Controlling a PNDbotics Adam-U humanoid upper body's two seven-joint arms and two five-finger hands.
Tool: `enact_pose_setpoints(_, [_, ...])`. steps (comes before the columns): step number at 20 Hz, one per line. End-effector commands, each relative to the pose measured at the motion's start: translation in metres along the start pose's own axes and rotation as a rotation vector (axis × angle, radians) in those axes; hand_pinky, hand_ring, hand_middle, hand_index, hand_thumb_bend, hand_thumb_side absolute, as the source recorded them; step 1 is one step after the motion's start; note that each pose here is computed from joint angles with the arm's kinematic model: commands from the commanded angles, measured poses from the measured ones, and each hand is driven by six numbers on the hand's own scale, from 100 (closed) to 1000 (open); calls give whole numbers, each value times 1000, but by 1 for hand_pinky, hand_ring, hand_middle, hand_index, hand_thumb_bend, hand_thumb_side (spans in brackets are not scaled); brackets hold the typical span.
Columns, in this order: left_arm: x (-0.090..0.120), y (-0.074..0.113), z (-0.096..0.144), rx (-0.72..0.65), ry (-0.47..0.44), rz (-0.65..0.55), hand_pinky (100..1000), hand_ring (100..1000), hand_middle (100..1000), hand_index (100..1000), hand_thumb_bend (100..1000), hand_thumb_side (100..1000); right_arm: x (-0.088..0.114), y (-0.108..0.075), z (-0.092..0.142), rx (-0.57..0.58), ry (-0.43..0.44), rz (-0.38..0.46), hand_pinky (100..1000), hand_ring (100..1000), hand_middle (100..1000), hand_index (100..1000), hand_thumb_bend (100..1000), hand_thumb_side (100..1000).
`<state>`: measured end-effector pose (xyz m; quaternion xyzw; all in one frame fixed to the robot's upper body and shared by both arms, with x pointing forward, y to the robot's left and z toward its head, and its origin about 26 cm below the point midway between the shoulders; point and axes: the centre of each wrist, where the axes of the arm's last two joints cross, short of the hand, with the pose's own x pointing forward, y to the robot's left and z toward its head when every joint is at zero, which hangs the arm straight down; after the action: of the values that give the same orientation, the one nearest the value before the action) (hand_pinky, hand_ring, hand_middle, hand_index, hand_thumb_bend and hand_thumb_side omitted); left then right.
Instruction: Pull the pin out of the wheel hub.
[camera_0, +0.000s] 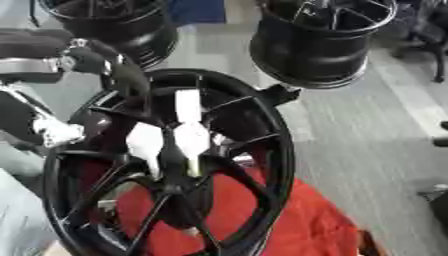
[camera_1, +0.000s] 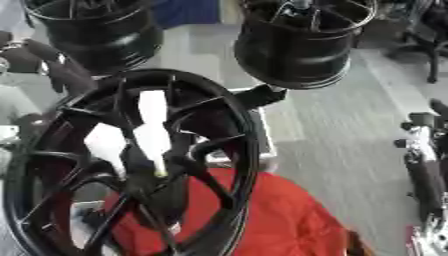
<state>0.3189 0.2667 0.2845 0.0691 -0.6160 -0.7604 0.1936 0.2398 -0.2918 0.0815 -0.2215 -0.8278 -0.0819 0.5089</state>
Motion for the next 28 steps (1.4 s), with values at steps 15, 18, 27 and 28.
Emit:
enact_pose_setpoints(15, [-29,-18,-35,-263,24,-195,564,603,814,892,177,457,6,-1,-2,24,-18,-8,521,672,644,840,100,578])
enact_pose_setpoints(18, [-39,-24,-43,-289,46,-192,570,609,833,897,199,508,6,-1,-2,25,-16,-8,520,672,644,839,100,578])
enact_pose_setpoints(27, [-54,-34,-54,-357,88,-235,586,622,850,900,284,645,5,-1,-1,27,-15,-11,522,673,645,840,100,581])
enact_pose_setpoints(28, [-55,-36,-54,-363,87,-237,585,622,848,900,286,650,5,-1,-1,27,-15,-11,522,673,645,840,100,582])
